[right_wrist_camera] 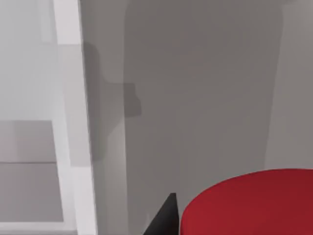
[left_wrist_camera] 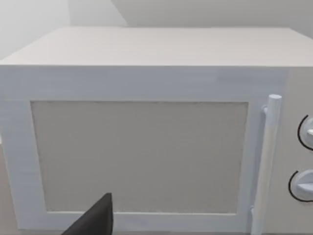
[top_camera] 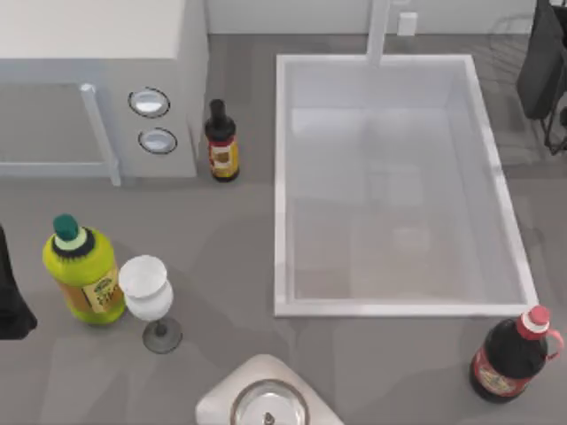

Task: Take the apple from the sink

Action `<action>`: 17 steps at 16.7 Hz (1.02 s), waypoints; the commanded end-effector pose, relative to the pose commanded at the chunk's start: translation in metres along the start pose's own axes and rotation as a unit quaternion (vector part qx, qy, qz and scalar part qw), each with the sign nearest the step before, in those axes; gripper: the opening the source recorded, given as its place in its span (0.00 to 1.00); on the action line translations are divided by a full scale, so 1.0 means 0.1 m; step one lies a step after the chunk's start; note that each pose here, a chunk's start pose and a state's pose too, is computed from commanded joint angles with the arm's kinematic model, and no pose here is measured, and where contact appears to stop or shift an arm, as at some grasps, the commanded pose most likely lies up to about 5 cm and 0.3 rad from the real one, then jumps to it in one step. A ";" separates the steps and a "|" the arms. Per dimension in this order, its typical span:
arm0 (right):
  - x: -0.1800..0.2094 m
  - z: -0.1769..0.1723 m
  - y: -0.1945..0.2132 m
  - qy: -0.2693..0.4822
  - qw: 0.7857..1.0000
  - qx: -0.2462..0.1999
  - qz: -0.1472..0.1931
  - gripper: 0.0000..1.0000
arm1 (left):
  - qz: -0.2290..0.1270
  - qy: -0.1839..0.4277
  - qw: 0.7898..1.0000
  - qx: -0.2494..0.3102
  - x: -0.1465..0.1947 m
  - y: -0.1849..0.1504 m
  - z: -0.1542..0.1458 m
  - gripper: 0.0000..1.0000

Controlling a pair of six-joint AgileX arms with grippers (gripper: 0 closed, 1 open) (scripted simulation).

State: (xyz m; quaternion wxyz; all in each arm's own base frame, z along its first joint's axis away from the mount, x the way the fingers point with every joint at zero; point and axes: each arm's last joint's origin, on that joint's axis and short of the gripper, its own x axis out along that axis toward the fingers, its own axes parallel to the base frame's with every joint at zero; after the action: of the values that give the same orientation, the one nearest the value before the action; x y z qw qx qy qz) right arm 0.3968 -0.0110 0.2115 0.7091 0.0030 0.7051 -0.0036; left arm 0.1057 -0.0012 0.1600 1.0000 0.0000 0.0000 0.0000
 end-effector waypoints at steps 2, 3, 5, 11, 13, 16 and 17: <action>0.27 -0.02 0.00 -0.002 1.000 0.000 0.000 0.00 | 0.000 0.000 1.000 0.000 0.00 0.00 0.00 1.00; 0.37 -0.03 0.00 0.000 1.000 0.000 0.000 0.00 | 0.000 0.000 1.000 0.000 0.00 0.00 0.00 1.00; 0.50 -0.06 -0.01 0.002 1.000 0.000 0.000 0.00 | 0.000 0.000 1.000 0.000 0.00 0.00 0.00 1.00; 0.51 -0.06 -0.01 0.003 1.000 0.000 0.000 0.15 | 0.000 0.000 1.000 0.000 0.00 0.00 0.00 1.00; 0.51 -0.06 -0.01 0.003 1.000 0.000 0.000 0.30 | 0.000 0.000 1.000 0.000 0.00 0.00 0.00 1.00; 0.51 -0.06 -0.01 0.003 1.000 0.000 0.000 0.53 | 0.000 0.000 1.000 0.000 0.00 0.00 0.00 1.00; 0.51 -0.06 -0.01 0.003 1.000 0.000 0.000 0.60 | 0.000 0.000 1.000 0.000 0.00 0.00 0.00 1.00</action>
State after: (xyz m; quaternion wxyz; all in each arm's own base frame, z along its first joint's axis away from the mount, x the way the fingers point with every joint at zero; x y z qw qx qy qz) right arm 0.3911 -0.0116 0.1600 0.7071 0.0035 0.7071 -0.0035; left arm 0.1057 -0.0012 0.1600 1.0000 0.0000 0.0000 0.0000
